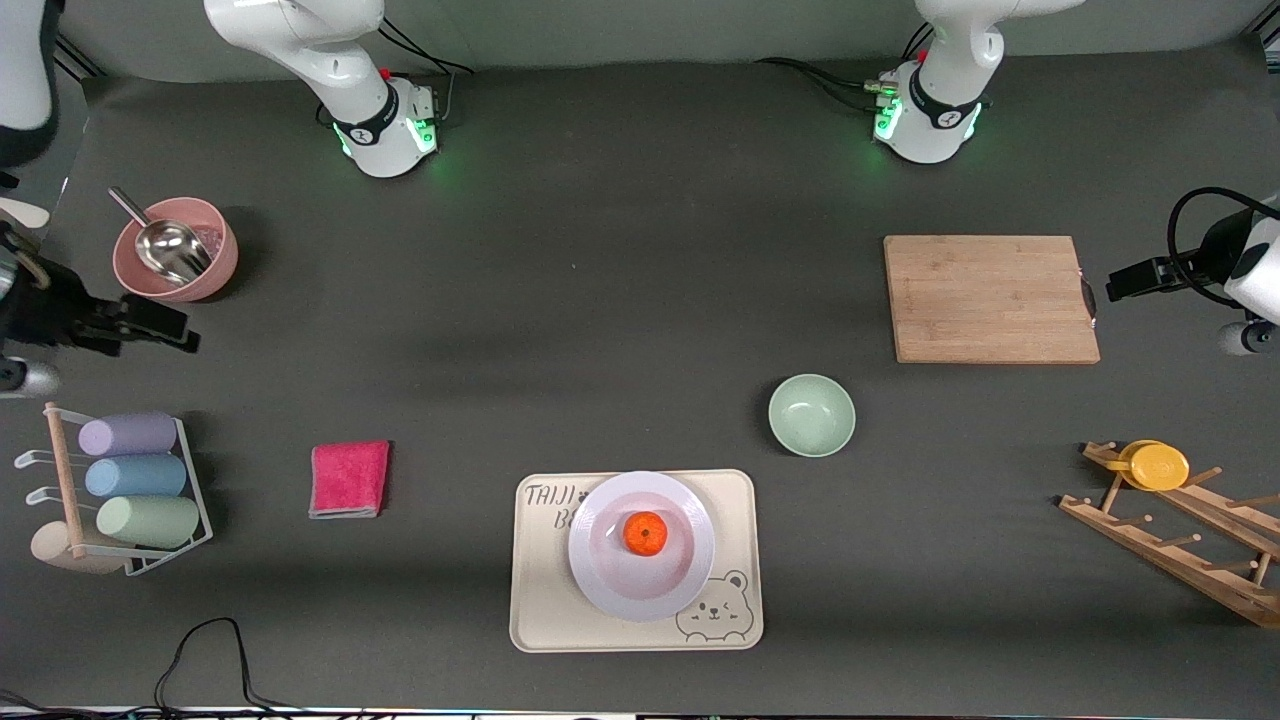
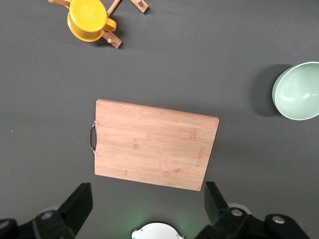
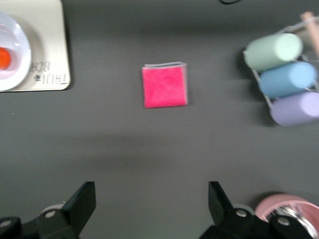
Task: Place orange and plate with both arms
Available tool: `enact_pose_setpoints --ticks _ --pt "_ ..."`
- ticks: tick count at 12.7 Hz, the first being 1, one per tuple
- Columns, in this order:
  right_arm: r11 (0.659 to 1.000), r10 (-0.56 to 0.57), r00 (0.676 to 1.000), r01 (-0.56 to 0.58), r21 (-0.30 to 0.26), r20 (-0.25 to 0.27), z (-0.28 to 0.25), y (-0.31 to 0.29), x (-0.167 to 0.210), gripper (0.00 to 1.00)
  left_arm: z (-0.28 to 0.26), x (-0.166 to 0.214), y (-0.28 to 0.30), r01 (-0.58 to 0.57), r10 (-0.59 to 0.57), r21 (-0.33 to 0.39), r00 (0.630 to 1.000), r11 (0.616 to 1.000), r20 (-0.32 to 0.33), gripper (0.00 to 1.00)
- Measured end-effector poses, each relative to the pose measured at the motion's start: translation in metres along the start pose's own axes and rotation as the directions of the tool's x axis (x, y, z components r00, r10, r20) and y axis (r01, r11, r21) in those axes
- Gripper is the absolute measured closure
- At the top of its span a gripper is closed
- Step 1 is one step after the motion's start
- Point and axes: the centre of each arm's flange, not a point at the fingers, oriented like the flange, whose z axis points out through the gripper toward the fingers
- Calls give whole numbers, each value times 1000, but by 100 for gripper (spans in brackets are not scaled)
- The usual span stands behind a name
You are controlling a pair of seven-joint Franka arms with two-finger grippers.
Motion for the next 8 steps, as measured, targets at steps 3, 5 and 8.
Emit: enact_pose_setpoints --ticks 3,5,8 --pt "1000 22 1000 -22 -12 -4 -9 16 -16 0 0 0 0 0 0 0 1000 1000 0 0" --pt "1000 25 1000 -25 -12 0 -7 18 -18 0 -1 0 0 1 -1 0 1000 1000 -4 0" --pt "1000 22 1000 -22 -13 -8 0 17 -16 0 -14 0 -2 3 -3 2 1000 1000 -31 0"
